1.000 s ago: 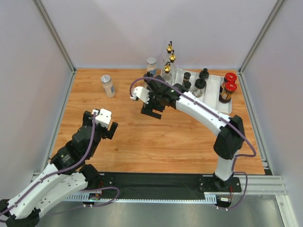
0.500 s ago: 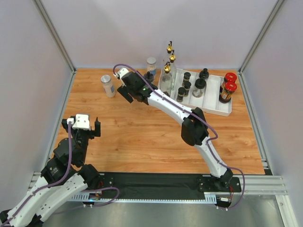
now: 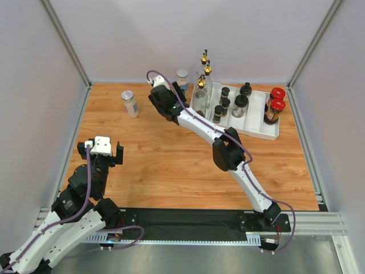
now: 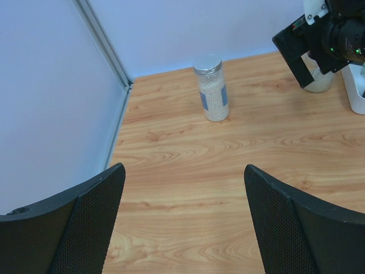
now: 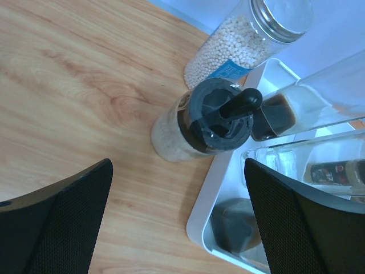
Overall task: Organize the condiment bottles
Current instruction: Move the bottle to the center of the board.
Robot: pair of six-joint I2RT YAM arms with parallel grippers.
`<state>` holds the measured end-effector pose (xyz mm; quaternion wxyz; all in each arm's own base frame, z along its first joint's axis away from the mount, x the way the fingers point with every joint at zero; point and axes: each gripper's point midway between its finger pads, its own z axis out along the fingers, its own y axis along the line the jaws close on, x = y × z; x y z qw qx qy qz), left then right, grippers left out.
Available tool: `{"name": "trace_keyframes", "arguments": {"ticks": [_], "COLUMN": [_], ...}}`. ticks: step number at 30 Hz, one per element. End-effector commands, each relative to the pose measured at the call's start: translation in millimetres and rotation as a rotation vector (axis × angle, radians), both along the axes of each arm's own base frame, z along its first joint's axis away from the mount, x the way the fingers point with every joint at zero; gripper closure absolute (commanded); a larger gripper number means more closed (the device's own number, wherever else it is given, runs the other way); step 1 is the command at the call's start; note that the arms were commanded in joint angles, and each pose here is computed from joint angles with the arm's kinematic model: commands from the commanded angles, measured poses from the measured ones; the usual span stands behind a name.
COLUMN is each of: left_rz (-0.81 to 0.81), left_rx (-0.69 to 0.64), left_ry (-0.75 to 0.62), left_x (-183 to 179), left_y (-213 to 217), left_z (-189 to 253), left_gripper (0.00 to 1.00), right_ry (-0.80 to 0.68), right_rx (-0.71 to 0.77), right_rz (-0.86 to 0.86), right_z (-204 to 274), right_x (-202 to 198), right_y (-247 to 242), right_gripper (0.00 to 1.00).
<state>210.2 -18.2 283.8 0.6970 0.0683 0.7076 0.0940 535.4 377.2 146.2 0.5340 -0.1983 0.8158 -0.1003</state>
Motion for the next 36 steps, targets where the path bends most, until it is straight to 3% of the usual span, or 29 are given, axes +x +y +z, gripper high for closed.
{"name": "trace_keyframes", "arguments": {"ticks": [1, 15, 28, 36], "left_rz": [0.005, 0.006, 0.003, 0.0], "left_rx": [0.019, 0.036, 0.04, 0.046], "left_ry": [-0.006, 0.013, 0.02, 0.024], "left_x": [3, 8, 10, 11], "left_y": [0, -3, -4, -6], "left_z": [2, -2, -4, -5], "left_gripper": [0.08, 0.08, 0.08, 0.08], "right_ry": [-0.078, -0.086, -0.061, -0.065], "right_rx": [0.084, 0.183, 0.193, 0.212], "right_rz": [-0.085, -0.09, -0.052, -0.045], "right_z": [13, 4, -20, -22], "right_x": [27, 61, 69, 79], "right_y": [-14, -28, -21, -28], "right_gripper": [0.01, 0.05, 0.07, 0.15]}}
